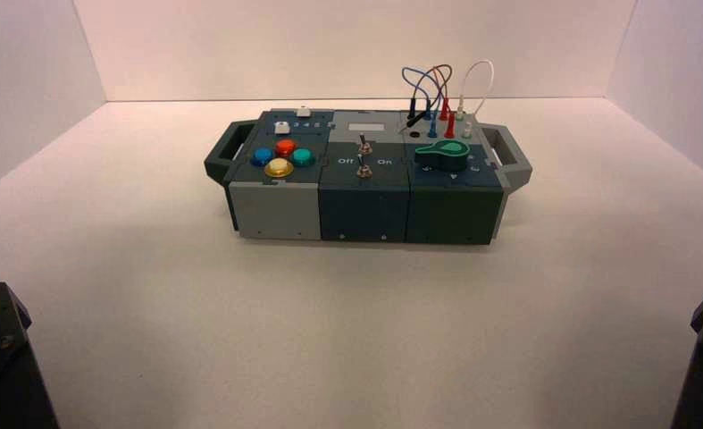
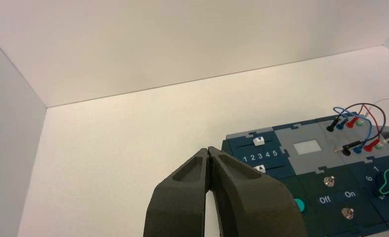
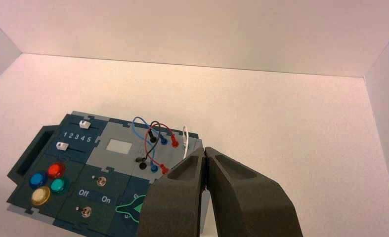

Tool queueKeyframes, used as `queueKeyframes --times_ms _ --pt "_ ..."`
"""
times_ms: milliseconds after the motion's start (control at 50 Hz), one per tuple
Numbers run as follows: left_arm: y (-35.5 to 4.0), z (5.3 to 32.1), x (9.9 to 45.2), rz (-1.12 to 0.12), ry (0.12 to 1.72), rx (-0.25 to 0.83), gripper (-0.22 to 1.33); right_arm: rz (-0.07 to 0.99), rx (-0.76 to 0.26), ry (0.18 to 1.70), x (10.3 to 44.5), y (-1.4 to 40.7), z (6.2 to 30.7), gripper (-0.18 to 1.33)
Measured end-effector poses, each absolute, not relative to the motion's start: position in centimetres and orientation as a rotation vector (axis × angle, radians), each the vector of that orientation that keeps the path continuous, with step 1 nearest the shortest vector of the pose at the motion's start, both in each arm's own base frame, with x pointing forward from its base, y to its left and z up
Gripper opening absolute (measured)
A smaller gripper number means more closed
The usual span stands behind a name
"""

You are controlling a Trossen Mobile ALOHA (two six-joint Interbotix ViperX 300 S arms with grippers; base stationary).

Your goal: Push the green button with the right gripper.

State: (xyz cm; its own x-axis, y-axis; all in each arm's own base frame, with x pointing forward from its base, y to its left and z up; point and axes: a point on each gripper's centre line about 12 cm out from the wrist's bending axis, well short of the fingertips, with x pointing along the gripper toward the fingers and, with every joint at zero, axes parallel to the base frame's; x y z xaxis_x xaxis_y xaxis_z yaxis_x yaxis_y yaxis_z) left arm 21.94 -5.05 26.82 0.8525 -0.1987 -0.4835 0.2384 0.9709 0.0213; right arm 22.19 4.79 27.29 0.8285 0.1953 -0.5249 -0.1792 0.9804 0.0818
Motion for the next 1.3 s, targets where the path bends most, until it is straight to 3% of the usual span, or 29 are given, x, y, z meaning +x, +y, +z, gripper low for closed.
queueKeyframes --times_ms 480,940,1300 --pt "-4.9 26.1 21.9 -0.227 0.556 0.091 -0.17 0.229 0.038 0.586 22.3 5.6 26.8 -0.15" --pt "-7.6 22.6 22.8 -0.321 0.818 0.161 -0.17 0.529 -0.097 0.81 23.0 14.9 24.4 -0.15" --pt "-8.6 21.6 23.1 -0.353 0.881 0.189 -0.17 0.625 -0.142 0.943 24.7 20.9 21.6 -0.15"
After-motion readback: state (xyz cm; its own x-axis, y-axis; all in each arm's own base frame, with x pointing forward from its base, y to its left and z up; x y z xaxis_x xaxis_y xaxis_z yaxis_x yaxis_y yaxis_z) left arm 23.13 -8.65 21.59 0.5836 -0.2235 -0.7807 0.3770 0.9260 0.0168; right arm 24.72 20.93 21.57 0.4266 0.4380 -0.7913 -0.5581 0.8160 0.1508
